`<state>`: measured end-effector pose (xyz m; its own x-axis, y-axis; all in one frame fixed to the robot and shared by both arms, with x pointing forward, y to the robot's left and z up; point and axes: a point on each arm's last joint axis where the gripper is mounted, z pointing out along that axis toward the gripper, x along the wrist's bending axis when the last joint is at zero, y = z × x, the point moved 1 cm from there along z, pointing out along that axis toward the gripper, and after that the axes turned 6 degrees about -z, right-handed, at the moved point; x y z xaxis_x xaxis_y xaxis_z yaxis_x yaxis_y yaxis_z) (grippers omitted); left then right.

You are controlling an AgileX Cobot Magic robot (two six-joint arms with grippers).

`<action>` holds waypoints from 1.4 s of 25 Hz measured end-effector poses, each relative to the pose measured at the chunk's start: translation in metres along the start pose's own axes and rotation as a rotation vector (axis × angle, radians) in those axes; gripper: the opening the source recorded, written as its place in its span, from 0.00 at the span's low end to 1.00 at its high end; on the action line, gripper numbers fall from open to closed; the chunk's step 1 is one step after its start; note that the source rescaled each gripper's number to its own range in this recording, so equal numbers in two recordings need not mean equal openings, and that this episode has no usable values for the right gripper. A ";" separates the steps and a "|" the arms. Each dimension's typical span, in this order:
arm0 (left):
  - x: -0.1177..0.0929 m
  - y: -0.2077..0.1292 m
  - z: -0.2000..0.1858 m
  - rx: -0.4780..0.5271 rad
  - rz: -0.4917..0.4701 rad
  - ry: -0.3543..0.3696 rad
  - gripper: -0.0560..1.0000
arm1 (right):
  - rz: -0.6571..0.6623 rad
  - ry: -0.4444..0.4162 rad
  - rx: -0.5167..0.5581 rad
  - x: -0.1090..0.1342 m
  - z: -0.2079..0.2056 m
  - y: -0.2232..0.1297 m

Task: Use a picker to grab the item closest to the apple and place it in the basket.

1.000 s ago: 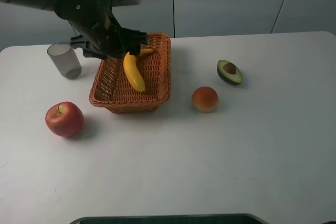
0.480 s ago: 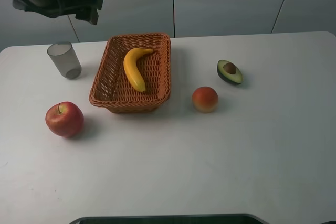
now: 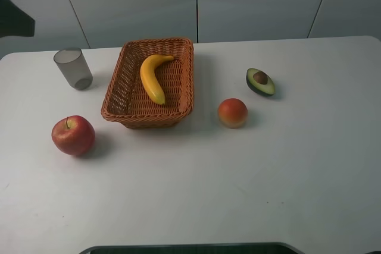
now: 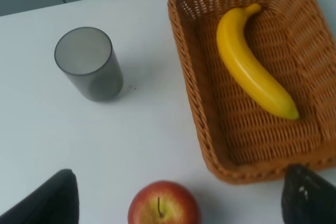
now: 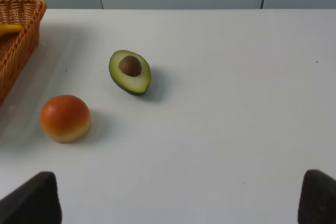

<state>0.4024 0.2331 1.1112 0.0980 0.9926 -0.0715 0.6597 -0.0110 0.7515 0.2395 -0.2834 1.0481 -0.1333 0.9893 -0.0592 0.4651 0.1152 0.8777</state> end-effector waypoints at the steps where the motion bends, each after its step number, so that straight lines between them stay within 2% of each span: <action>1: 0.004 -0.007 -0.008 -0.011 0.009 -0.015 0.99 | 0.000 0.000 0.000 0.000 0.000 0.000; 6: 0.021 -0.041 -0.039 -0.037 0.078 -0.091 0.99 | 0.000 0.000 0.000 0.000 0.000 0.000; 10: 0.033 -0.062 -0.061 -0.039 0.081 -0.127 0.99 | 0.000 0.000 0.000 0.000 0.000 0.000; 15: 0.046 -0.084 -0.083 -0.090 0.088 -0.165 0.99 | 0.000 0.000 0.000 0.000 0.000 0.000; 24: 0.062 -0.135 -0.077 -0.133 0.105 -0.196 0.99 | 0.000 0.000 0.000 0.000 0.000 0.000; 29: 0.068 -0.144 -0.085 -0.214 0.136 -0.213 0.99 | 0.000 0.000 0.000 0.000 0.000 0.000; 35: 0.069 -0.148 -0.085 -0.227 0.154 -0.215 0.99 | 0.000 0.000 0.000 0.000 0.000 0.000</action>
<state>0.2485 0.3136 1.0506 0.3544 0.9328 -0.0648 0.4448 -0.1072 0.8892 0.2395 -0.2834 1.0481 -0.1333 0.9893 -0.0592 0.4651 0.1152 0.8777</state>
